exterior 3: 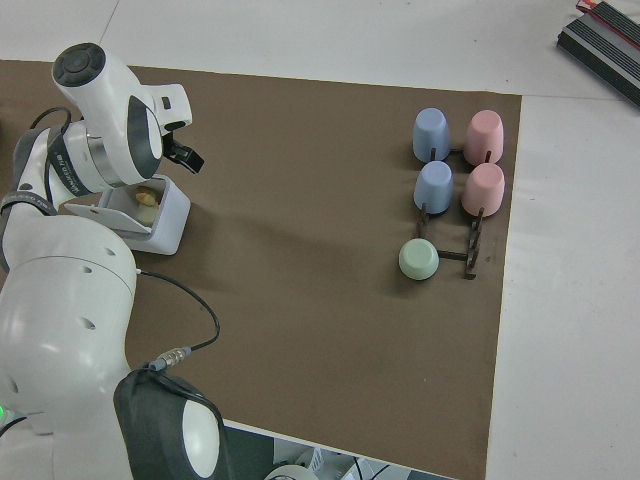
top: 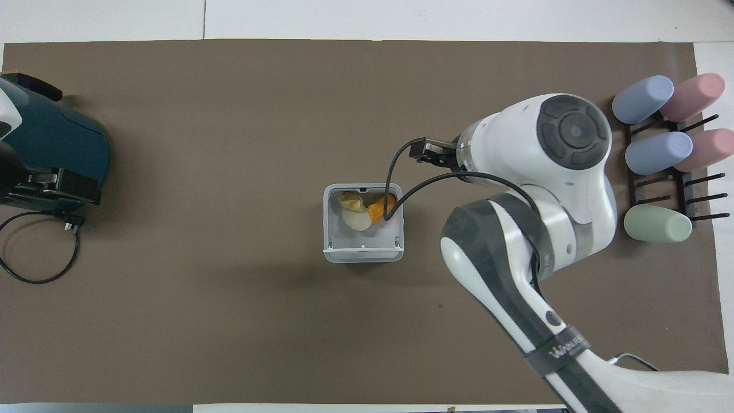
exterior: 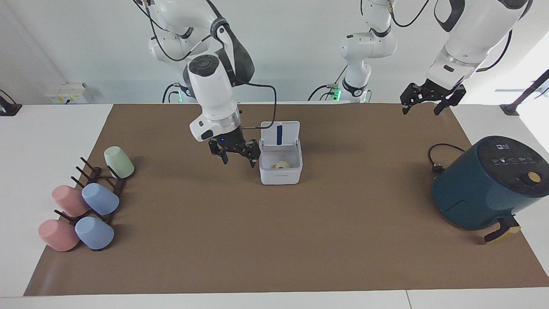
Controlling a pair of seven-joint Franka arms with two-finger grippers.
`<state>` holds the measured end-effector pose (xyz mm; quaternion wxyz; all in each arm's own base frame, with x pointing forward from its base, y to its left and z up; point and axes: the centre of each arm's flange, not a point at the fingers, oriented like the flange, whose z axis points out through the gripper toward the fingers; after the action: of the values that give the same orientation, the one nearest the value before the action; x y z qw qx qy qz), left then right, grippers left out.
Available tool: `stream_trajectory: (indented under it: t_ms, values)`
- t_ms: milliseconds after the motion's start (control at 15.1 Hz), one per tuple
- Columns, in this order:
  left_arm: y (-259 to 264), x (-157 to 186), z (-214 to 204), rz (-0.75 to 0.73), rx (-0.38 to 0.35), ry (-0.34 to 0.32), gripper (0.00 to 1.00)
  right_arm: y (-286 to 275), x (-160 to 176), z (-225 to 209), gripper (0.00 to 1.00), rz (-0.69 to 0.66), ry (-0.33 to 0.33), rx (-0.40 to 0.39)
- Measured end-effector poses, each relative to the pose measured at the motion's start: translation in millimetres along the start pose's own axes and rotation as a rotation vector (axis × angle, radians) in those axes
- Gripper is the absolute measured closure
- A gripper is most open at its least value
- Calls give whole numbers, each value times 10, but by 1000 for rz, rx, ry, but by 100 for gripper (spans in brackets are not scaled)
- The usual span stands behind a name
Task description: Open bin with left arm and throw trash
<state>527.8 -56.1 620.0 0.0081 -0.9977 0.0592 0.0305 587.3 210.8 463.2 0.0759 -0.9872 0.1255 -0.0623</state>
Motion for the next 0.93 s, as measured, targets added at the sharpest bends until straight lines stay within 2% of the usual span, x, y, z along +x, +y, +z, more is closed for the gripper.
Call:
stream_trajectory:
  t_ms: [199,398,929]
  values:
    - [-5,4,-4,-14,0,4,0,539,249,-90,0,-44,-26,-31]
    - [-22,19,-16,-23,0,18,0,959,421,-199,0,-71,-22,-63]
    - [-54,40,-23,-33,-1,33,0,1488,432,-815,0,-106,-22,-96]
